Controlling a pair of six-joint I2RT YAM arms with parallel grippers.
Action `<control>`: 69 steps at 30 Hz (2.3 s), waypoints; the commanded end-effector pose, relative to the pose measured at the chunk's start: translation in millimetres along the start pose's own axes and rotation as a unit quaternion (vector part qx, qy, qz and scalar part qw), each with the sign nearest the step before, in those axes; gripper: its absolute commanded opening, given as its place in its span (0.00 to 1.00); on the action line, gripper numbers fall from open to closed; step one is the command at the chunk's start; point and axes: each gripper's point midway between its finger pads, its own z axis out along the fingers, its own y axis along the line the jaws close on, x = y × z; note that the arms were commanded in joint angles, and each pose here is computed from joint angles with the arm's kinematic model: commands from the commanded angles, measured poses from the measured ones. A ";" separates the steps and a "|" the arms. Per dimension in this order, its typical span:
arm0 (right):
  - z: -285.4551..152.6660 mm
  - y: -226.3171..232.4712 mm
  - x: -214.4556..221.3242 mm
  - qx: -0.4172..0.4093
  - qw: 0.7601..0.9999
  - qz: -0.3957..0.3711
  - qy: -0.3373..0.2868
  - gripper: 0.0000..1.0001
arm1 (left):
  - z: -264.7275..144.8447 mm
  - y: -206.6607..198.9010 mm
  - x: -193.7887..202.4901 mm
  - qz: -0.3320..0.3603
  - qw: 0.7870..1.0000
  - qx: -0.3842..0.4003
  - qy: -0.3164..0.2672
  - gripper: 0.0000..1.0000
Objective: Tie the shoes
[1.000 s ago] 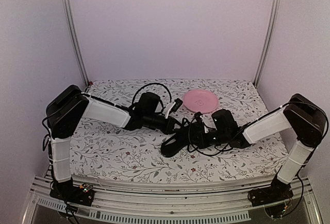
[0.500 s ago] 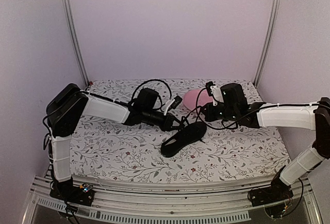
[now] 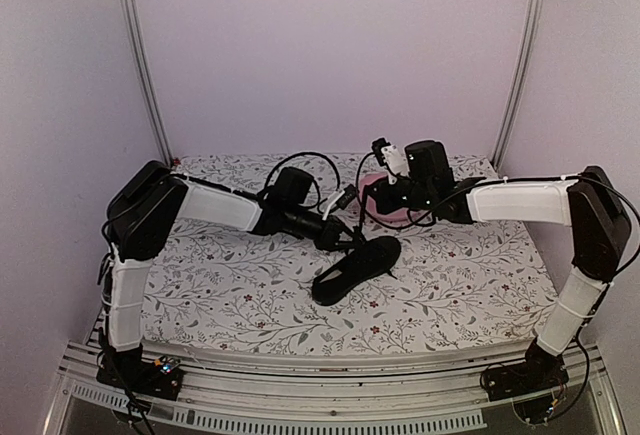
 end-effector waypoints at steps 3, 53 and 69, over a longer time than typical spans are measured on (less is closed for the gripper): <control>8.5 6.7 -9.6 -0.030 0.999 -0.011 -0.016 0.02 | -3.8 13.0 -17.8 0.009 1.000 0.007 -0.021 0.31; -37.2 14.1 77.0 -0.141 0.985 0.094 0.046 0.56 | -20.0 26.3 -50.9 -0.040 0.996 -0.010 -0.084 0.00; -16.3 16.4 123.3 -0.103 0.986 0.093 0.097 0.45 | -20.5 28.6 -48.4 -0.046 0.996 -0.017 -0.081 0.00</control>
